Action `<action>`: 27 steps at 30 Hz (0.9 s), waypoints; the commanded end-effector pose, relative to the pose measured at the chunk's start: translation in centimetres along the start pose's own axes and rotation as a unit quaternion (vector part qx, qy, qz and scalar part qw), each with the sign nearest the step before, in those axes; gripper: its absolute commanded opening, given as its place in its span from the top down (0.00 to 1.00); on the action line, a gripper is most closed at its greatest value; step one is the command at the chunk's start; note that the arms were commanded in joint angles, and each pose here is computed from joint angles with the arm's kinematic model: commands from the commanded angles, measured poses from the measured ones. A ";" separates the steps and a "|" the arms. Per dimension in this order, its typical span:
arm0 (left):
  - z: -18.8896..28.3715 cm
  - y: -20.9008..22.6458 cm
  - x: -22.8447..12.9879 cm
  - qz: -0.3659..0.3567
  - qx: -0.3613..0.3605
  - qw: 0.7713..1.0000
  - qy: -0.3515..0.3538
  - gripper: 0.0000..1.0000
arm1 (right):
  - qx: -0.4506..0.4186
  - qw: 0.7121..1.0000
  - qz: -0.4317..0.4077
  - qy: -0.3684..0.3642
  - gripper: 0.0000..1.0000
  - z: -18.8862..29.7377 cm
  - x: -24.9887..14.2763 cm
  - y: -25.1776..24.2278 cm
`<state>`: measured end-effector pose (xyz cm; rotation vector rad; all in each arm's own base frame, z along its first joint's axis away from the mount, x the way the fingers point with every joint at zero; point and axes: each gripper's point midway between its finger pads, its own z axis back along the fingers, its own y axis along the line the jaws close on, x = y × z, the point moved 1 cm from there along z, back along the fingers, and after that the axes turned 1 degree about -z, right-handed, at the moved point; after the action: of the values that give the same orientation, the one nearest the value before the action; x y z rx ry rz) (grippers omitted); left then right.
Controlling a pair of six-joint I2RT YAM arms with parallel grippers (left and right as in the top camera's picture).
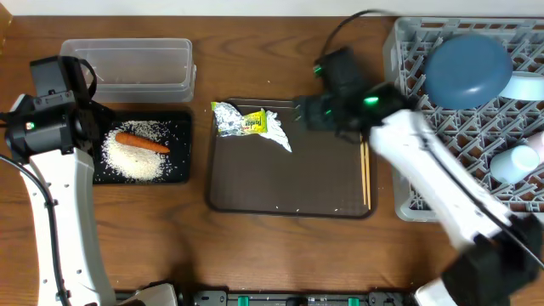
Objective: Sort waste into correct bins and load items into the dishwasher rack
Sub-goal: 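Move the right gripper back over the chopsticks on the brown tray, then close the right gripper on one wooden chopstick and lift it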
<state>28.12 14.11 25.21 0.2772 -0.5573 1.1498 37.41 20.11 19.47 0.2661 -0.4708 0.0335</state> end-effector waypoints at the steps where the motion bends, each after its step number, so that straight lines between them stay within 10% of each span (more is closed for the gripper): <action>1: 0.1 0.3 0.5 -0.001 0.008 1.000 -0.011 0.00 | 0.007 0.999 -0.021 -0.024 0.01 4.1 1.3 -2.1; 6: 0.1 0.3 0.5 -0.001 0.008 1.000 -0.011 0.01 | -0.025 0.999 0.000 0.034 0.01 3.9 -1.3 -4.2; 10: 0.1 0.3 0.5 -0.001 0.008 1.000 -0.011 0.00 | -0.074 0.995 0.013 0.072 0.25 1.7 -3.9 -5.9; 14: 0.1 0.3 0.5 -0.001 0.008 1.000 -0.011 0.00 | -0.144 0.986 -0.053 0.071 0.04 -0.9 -5.7 -8.9; 27: 0.1 0.3 0.5 -0.001 0.008 1.000 -0.011 0.01 | -0.138 0.983 -0.058 0.110 0.10 -6.8 -9.7 -10.2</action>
<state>28.13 14.10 25.21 0.2768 -0.5572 1.1498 32.78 12.60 7.85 0.0373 -0.2475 -0.0932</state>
